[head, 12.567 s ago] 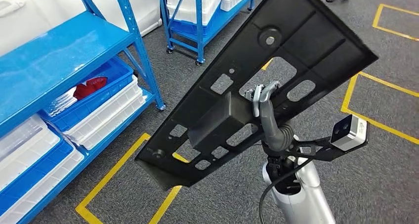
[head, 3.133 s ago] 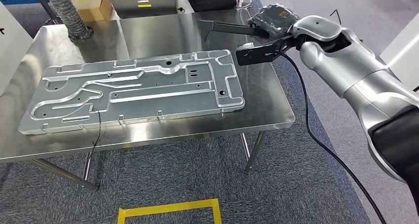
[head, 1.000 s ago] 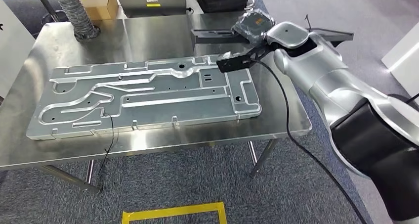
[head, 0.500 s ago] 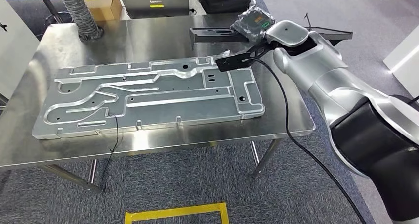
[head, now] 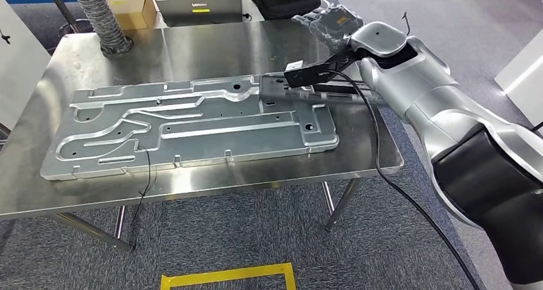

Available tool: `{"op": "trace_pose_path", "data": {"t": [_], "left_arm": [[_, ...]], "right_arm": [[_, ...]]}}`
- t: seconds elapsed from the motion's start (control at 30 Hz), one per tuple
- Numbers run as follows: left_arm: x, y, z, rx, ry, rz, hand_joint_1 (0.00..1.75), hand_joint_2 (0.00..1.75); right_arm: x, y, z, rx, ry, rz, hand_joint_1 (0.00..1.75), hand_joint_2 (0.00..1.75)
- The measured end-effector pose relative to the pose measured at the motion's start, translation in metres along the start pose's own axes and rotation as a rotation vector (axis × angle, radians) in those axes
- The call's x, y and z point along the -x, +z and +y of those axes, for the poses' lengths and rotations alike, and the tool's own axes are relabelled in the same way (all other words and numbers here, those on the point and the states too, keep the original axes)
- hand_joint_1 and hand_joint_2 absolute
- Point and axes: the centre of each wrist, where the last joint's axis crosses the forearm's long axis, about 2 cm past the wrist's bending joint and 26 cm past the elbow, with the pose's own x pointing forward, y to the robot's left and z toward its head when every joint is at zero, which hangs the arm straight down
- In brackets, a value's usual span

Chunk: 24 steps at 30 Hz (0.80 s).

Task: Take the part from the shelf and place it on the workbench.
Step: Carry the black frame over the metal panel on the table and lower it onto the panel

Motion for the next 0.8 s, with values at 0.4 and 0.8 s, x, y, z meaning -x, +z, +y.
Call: {"op": "trace_pose_path", "data": {"t": [0.4,0.8], "left_arm": [[0.004,0.001,0.0,0.003,0.011,0.008,0.0,1.75],[0.004,0.001,0.0,0.002,0.019,-0.001,0.0,0.0]], "right_arm": [[0.005,0.001,-0.004,0.001,-0.012,0.003,0.0,0.0],[0.009,0.001,-0.013,0.006,-0.023,-0.003,0.0,0.0]]}}
